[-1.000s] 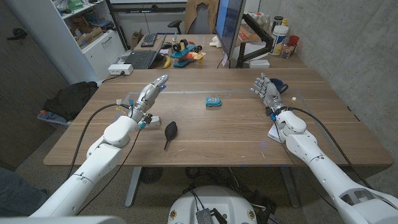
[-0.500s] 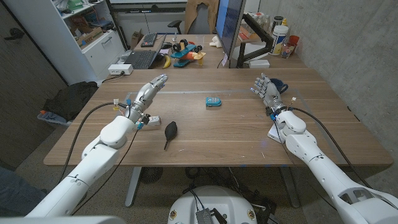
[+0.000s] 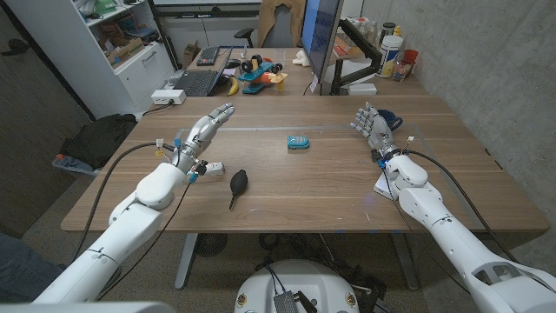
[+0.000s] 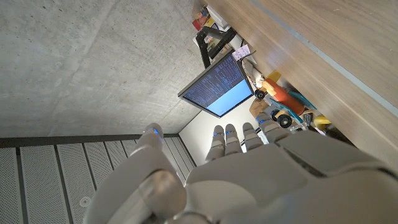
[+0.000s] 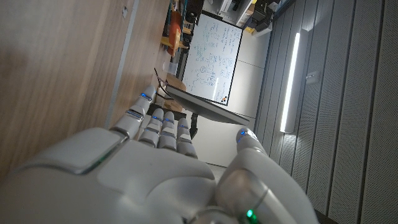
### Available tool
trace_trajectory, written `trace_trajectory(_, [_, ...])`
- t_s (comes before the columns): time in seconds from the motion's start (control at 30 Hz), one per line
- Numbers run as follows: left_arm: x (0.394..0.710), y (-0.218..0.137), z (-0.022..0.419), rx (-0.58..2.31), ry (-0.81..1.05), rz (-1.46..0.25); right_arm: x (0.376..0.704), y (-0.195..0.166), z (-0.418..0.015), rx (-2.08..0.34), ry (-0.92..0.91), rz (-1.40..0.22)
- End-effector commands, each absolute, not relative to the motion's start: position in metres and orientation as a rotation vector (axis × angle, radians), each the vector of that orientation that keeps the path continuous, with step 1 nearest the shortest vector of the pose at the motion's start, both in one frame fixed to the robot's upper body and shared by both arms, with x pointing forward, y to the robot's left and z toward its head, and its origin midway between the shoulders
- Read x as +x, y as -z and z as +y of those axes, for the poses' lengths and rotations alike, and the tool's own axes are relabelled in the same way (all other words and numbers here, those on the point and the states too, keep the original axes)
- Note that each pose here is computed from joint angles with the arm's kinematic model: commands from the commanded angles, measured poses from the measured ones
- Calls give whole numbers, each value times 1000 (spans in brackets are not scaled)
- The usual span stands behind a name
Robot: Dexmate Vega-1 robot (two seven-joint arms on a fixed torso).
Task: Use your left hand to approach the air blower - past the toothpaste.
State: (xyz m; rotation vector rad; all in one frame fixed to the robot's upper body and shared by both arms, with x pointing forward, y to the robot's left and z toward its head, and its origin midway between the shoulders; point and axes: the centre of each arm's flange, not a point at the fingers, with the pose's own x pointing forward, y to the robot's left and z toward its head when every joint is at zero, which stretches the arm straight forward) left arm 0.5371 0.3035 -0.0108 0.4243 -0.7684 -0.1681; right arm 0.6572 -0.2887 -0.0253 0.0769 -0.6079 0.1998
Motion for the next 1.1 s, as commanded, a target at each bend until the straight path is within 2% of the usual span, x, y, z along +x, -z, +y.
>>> trace_trajectory(0.03, [528, 11, 302, 469, 173, -781, 656, 28, -292, 86, -191, -611])
trace_trajectory(1.1, [509, 13, 299, 615, 154, -777, 655, 27, -296, 101, -177, -624])
